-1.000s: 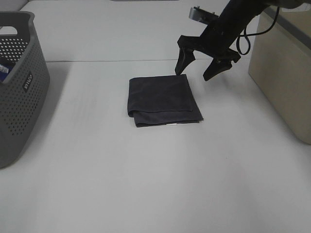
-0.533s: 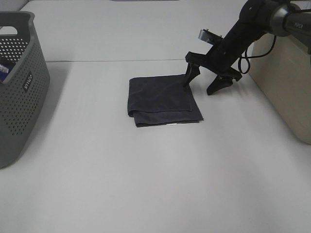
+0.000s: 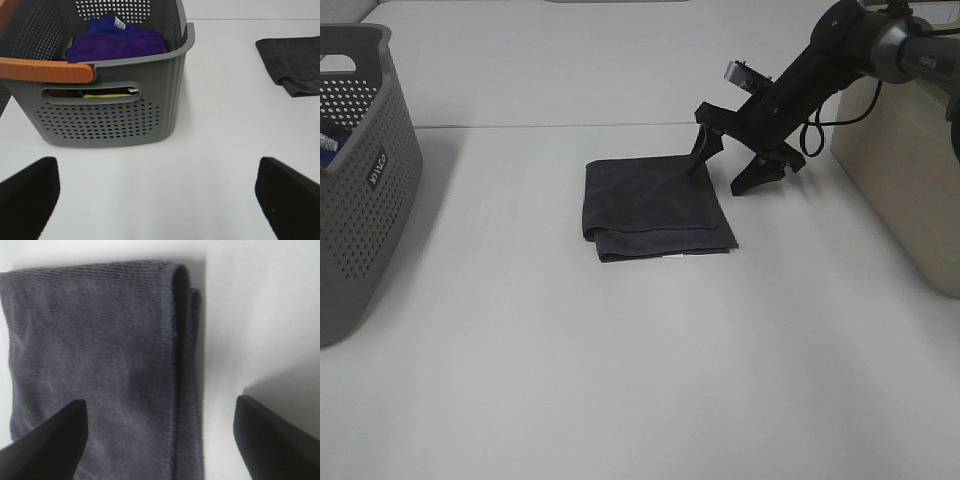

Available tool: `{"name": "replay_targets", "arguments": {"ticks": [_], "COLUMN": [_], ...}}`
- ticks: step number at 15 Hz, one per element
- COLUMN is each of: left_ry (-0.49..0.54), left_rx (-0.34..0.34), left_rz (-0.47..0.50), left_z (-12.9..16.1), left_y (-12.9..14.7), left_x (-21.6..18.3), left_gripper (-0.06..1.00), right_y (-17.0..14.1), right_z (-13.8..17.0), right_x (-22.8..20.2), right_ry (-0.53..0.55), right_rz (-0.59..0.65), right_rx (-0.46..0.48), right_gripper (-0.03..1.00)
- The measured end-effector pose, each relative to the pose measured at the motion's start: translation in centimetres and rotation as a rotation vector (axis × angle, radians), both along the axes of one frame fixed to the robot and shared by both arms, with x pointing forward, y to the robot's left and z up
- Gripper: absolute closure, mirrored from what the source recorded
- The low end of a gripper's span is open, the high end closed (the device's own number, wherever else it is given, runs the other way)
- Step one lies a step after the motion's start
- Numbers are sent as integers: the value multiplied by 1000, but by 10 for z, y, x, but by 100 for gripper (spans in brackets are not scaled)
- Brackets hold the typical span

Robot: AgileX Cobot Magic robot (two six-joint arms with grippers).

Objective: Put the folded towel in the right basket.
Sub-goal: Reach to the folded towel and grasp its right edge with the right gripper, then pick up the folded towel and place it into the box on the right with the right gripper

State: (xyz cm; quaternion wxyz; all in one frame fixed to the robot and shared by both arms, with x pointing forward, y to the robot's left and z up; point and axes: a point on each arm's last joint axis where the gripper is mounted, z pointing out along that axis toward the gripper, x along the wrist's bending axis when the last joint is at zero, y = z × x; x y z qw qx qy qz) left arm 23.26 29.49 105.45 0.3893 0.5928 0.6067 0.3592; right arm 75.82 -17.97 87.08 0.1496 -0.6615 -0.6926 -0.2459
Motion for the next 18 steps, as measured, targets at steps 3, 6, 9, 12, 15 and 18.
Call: {"name": "replay_targets", "arguments": {"ticks": [3,6,9,12,15,18], "left_ry": [0,0,0,0,-1,-1], "left_rx": [0,0,0,0,0,0], "left_rz": [0,0,0,0,0,0], "left_z": [0,0,0,0,0,0], "left_y": [0,0,0,0,0,0], "left_x": [0,0,0,0,0,0], "left_gripper": [-5,-5,-5,-5,-5,-5], "right_y": [49,74,70,70,61,25], "right_z": [-10,-14,-9,15,117,248], "right_x": [-13,-22,-15,-2,6,-22], "right_ry": [33,58,41,-73,-309,-577], "right_rz": [78,92,97,119,48,-11], "right_rx": [42,39,-30,-78,-22,-48], "right_gripper": [21,40,91,91,91,91]}}
